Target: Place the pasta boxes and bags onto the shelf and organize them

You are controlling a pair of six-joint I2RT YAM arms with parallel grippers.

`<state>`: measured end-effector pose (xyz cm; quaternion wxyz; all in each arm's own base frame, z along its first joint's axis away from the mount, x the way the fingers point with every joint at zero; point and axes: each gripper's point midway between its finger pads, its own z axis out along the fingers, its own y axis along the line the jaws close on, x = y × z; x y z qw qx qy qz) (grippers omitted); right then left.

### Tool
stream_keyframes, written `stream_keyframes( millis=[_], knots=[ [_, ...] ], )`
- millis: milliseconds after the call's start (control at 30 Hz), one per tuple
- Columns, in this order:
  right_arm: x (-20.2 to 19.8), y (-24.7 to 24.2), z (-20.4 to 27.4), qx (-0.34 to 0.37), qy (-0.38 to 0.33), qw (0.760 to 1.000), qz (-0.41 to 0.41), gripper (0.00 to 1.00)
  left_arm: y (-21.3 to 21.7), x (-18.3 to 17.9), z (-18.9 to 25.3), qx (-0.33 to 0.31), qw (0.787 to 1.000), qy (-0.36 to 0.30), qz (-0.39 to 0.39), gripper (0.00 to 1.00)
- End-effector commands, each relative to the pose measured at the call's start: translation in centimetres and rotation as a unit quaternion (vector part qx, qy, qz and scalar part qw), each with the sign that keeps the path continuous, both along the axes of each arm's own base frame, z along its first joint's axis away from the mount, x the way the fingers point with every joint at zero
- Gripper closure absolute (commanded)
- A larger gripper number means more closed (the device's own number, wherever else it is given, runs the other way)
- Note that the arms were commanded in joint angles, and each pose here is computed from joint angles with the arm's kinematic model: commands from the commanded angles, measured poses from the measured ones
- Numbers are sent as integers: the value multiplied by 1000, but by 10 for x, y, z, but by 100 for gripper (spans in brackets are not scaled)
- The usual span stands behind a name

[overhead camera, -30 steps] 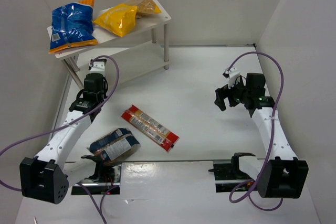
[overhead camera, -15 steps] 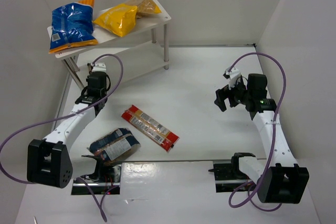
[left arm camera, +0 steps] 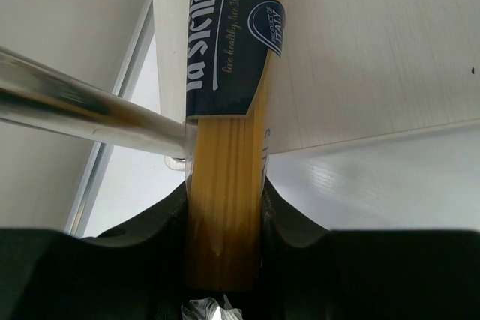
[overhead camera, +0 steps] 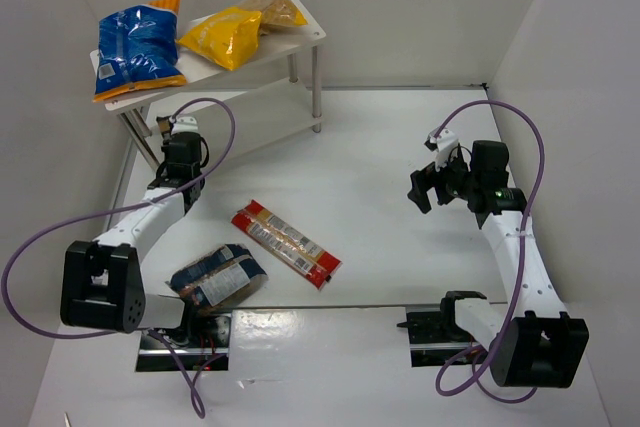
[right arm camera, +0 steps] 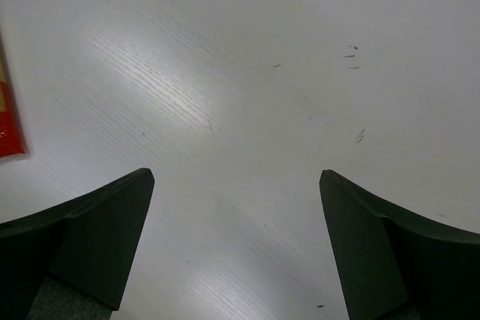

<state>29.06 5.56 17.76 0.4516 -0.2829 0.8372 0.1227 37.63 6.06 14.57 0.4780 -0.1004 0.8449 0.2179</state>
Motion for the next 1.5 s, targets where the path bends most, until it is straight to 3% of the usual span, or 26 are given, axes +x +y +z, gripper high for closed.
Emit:
stream_keyframes(
  millis=[0, 300, 333, 433, 467, 567, 600, 733, 933, 1100, 1200, 1300, 1333, 1367, 1467],
  knots=[
    [-3, 5, -1, 1, -1, 1000, 16, 0, 11, 32, 72, 1, 990, -137, 34, 100],
    [-3, 5, -1, -2, -3, 1000, 19, 0, 19, 33, 64, 4, 991, -126, 44, 100],
    [-3, 5, -1, -2, -3, 1000, 19, 0, 19, 33, 64, 4, 991, -126, 44, 96],
    [-3, 5, -1, -2, -3, 1000, 19, 0, 17, 35, 61, 2, 992, -118, 39, 76],
    [-5, 5, -3, -2, 2, 1000, 19, 0, 16, 35, 59, 1, 993, -114, 35, 59],
    [-5, 5, 0, -2, -3, 1000, 19, 0, 14, 35, 59, -1, 994, -108, 30, 43],
    [-6, 6, 0, 1, -3, 1000, 22, 0, 14, 34, 57, -1, 994, -104, 30, 33],
    [-6, 6, 0, -2, -5, 1000, 25, 0, 16, 33, 55, -6, 995, -96, 31, 13],
    [-9, 8, 6, 0, -15, 999, 28, 0, 8, 25, 61, -24, 997, -78, 12, 8],
    [-11, 9, 9, 3, -20, 999, 32, 0, -44, 4, 76, -33, 993, -53, -101, 8],
    [-11, 9, 12, 3, -24, 999, 32, 0, -91, -20, 72, -32, 971, -11, -237, 6],
    [-10, 9, 15, 3, -29, 999, 32, 0, -136, -50, 71, -60, 927, 13, -370, 4],
    [-10, 9, 15, 3, -29, 999, 32, 0, -150, -62, 67, -66, 907, 27, -416, 2],
    [-11, 10, 18, 5, -31, 999, 30, 0, -171, -72, 73, -68, 868, 30, -491, 1],
    [-10, 6, 16, 7, -23, 1000, 9, 0, -197, -110, 69, -82, 805, 69, -584, 0]
  ],
)
